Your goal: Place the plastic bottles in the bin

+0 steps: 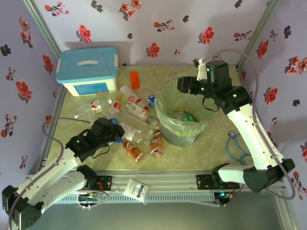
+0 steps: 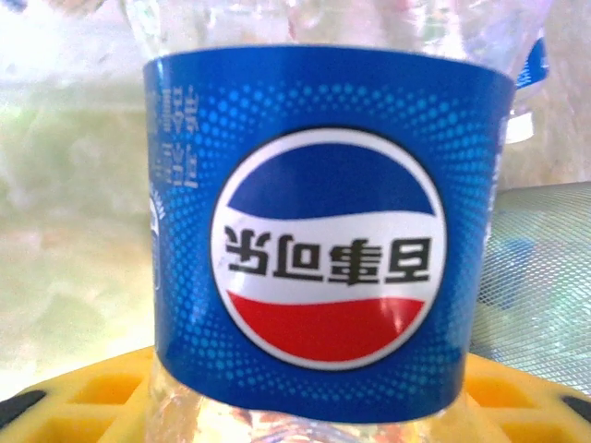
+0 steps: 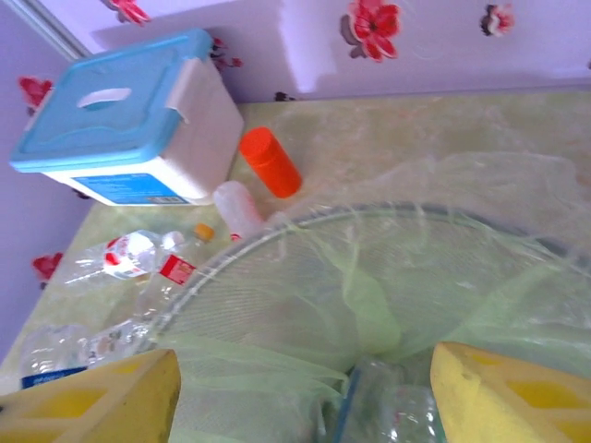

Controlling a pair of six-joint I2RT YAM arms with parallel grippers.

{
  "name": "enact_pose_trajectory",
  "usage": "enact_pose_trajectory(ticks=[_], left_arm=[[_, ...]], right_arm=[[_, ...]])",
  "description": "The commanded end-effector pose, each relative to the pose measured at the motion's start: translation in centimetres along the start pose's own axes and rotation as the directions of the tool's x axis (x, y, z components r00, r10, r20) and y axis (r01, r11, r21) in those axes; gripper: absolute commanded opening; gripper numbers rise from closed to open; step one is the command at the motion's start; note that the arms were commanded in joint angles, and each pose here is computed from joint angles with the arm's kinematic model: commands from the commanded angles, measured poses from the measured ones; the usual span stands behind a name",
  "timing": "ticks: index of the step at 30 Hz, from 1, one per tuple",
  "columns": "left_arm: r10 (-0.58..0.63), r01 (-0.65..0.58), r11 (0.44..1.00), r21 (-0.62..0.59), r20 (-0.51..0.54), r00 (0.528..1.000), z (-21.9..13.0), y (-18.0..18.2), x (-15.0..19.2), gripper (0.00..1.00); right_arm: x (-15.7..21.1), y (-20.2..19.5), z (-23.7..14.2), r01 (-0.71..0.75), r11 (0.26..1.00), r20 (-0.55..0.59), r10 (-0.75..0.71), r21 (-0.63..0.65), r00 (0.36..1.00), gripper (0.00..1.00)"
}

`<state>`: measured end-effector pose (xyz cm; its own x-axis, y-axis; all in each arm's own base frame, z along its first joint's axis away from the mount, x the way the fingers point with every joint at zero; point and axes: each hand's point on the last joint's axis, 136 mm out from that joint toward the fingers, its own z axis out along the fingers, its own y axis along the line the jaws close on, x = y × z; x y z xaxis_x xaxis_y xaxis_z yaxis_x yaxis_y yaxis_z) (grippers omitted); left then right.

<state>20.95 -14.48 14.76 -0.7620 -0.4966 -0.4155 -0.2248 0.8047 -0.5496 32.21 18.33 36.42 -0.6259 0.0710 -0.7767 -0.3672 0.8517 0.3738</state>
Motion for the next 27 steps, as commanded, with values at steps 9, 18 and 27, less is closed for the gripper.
enact_pose_trajectory(ticks=[9, 18, 27], left_arm=[[0.311, -0.377, 0.891, 0.254, 0.263, 0.913, -1.2, -14.6, -7.8, 0.0], [0.421, -0.522, 0.745, 0.416, 0.314, 0.851, -3.0, -20.5, -7.8, 0.0], [0.448, -0.542, 0.668, 0.511, 0.306, 0.84, -3.1, -22.0, -6.3, 0.0]], right_arm=[[-2.5, 9.4, 0.9, 0.022, 0.958, 0.037, -0.012, -0.284, 0.999, 0.8], [0.0, 12.8, 4.7, -0.003, 0.929, -0.091, -0.033, -0.371, 0.995, 0.85], [0.3, 15.0, 7.8, -0.068, 0.882, -0.137, 0.003, -0.465, 0.991, 0.84]])
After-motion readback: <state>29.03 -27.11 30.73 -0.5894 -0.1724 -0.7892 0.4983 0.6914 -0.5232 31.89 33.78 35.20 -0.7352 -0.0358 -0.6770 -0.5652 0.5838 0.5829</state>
